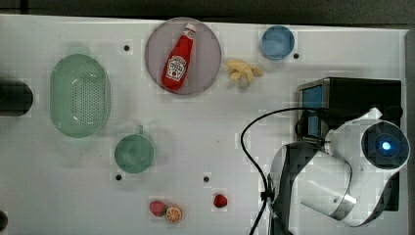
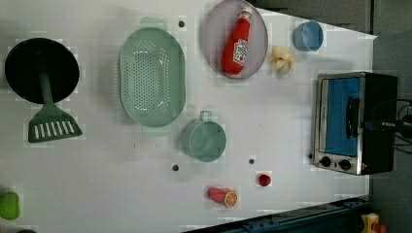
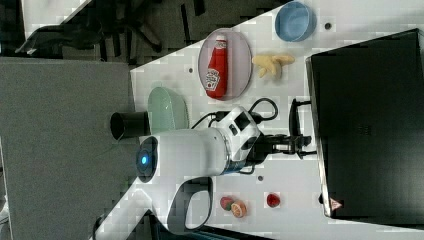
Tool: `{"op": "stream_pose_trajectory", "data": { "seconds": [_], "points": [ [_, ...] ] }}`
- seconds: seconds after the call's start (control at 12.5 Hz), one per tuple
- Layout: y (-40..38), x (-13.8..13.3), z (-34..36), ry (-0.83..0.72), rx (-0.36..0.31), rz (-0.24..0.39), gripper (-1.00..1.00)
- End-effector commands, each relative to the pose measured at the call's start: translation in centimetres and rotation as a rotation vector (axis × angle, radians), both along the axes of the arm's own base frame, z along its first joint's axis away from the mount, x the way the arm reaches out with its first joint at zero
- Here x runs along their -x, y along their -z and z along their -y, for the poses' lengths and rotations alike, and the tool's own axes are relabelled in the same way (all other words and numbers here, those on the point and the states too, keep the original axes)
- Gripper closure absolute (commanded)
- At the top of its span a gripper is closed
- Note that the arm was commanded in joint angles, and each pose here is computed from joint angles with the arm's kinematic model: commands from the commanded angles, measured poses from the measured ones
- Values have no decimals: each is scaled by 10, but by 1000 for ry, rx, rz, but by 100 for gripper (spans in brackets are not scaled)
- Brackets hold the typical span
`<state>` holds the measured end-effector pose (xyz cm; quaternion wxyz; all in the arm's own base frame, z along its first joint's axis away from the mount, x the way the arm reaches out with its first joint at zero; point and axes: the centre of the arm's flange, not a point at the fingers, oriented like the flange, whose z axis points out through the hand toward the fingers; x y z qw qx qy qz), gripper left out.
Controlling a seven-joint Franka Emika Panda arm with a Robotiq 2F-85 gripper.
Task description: Flap open oven.
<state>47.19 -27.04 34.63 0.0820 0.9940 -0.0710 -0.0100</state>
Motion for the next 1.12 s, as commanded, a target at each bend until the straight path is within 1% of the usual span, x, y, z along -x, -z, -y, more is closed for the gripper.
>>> {"op": "stream_pose_trajectory", "data": {
  "seconds": [0.08,0.32,0.56,0.8,0.96,1.12],
  "points": [
    [13,-5,-14,-89,4,2,65],
    [30,-12,-15,-108,32,35,65],
    [39,-19,-31,-134,26,20,65],
    [47,-27,-60,-123,28,3,65],
    [52,-33,-83,-164,71,-19,65],
    [57,-37,-105,-165,126,-36,65]
  ]
}}
